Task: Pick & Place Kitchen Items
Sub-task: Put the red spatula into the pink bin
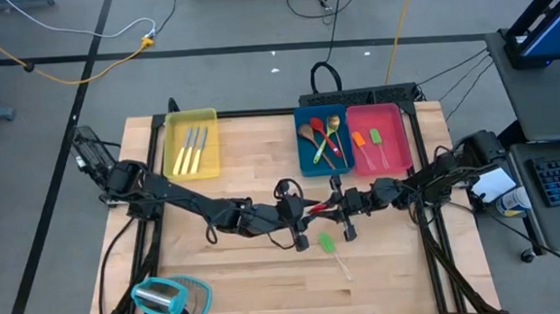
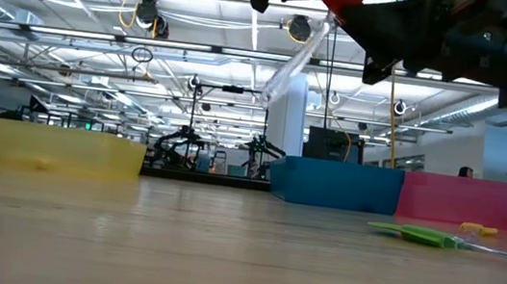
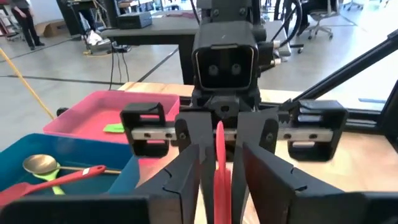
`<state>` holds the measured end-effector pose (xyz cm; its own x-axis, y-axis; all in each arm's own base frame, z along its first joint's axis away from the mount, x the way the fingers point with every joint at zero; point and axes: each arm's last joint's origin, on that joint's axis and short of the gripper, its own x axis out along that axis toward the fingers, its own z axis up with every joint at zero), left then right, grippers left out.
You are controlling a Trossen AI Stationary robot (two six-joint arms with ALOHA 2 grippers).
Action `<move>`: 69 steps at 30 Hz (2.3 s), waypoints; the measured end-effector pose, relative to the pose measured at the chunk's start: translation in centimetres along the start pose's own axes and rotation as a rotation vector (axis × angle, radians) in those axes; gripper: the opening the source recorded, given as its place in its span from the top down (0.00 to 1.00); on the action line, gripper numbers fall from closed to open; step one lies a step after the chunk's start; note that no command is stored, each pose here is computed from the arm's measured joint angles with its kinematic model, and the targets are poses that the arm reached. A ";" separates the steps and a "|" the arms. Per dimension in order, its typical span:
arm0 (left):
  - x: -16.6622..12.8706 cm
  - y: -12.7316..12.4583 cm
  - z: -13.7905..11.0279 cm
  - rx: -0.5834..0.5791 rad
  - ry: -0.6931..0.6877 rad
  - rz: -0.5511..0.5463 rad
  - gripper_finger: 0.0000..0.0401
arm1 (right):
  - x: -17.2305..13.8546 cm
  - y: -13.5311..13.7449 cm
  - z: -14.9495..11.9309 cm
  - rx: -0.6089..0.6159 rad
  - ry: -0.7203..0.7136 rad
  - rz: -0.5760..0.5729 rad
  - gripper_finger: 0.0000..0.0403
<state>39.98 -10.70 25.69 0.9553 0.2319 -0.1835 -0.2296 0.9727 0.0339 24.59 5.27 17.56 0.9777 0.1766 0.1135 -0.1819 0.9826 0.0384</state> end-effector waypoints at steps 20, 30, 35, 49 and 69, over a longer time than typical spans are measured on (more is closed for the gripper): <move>0.4 0.8 -1.0 -0.015 0.109 -0.019 0.64 | -8.0 -0.6 3.4 0.002 -0.194 -0.094 0.95; 3.0 2.3 -3.0 -0.055 0.117 -0.077 0.64 | -8.0 -0.5 3.4 0.040 -0.187 -0.070 0.95; 3.4 2.7 -3.4 -0.049 0.130 -0.056 0.64 | -8.0 -0.4 3.3 0.047 -0.183 -0.054 0.95; 3.5 2.7 -3.4 0.002 0.139 -0.121 0.64 | -8.0 -0.5 3.4 0.089 -0.193 -0.061 0.95; 4.3 4.3 -2.2 -0.058 0.025 -0.122 0.97 | -7.9 -0.9 3.4 0.080 -0.202 -0.108 0.95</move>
<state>42.66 -5.55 22.88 0.9720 0.1114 -0.2070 -0.1236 0.9912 -0.0469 16.71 2.82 20.01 0.9527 0.0474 0.3003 -0.0927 0.9860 0.1384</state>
